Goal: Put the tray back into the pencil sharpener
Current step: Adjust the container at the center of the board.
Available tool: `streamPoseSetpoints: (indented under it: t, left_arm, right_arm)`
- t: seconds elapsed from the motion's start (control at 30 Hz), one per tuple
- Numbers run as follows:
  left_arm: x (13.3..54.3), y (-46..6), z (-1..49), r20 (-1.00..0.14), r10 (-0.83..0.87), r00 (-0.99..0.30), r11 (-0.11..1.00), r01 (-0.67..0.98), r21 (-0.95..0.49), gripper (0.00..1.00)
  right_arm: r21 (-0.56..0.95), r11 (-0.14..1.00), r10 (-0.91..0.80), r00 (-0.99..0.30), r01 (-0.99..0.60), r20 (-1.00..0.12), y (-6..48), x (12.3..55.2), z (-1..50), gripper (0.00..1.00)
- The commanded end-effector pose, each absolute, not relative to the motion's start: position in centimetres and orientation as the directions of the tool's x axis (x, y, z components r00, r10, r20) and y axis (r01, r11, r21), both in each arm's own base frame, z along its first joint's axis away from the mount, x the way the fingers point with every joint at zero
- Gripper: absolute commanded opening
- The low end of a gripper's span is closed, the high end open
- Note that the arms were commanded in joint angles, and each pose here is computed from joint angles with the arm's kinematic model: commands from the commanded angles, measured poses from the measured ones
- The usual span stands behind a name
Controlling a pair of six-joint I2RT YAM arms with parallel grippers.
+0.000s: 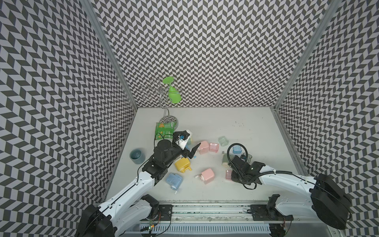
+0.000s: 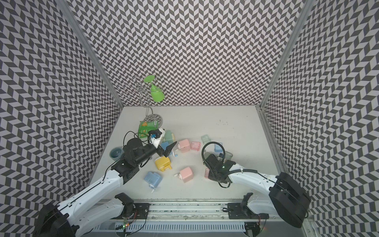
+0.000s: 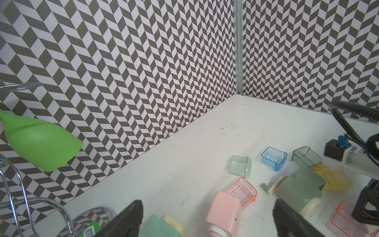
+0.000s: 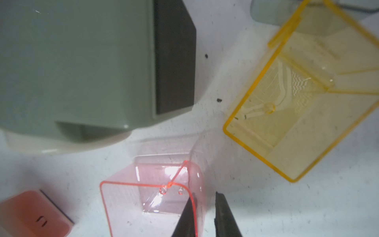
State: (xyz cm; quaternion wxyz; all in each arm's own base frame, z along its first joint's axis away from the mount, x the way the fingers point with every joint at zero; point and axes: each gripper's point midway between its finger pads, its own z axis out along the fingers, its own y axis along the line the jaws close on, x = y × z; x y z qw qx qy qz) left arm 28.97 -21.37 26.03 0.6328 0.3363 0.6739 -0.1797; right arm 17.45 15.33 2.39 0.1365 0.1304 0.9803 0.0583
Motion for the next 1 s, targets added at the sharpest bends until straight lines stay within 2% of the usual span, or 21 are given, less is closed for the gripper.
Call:
streamPoseSetpoints:
  t: [0.0,0.5,0.7,0.97]
  left_arm:
    - [28.7,-21.4,28.0,-0.974,0.214,0.068,0.710,0.674,0.203,1.00]
    - [28.2,-22.1,27.6,-0.973,0.226,0.040,0.681,0.708,0.187,1.00]
    - [26.3,-23.7,26.4,-0.962,0.273,0.021,0.591,0.785,0.185,1.00]
    - [24.1,-24.7,23.2,-0.909,0.417,0.020,0.507,0.825,0.251,1.00]
  right_arm:
    - [0.156,0.962,0.262,-0.926,0.226,-0.272,15.7,17.9,3.0,0.18]
    - [0.066,0.994,0.109,-0.933,0.092,-0.344,14.8,18.5,3.7,0.07]
    - [0.056,0.998,0.052,-0.938,0.035,-0.342,15.5,18.2,3.3,0.06]
    - [0.088,0.994,-0.033,-0.940,-0.066,-0.340,18.0,17.6,2.9,0.08]
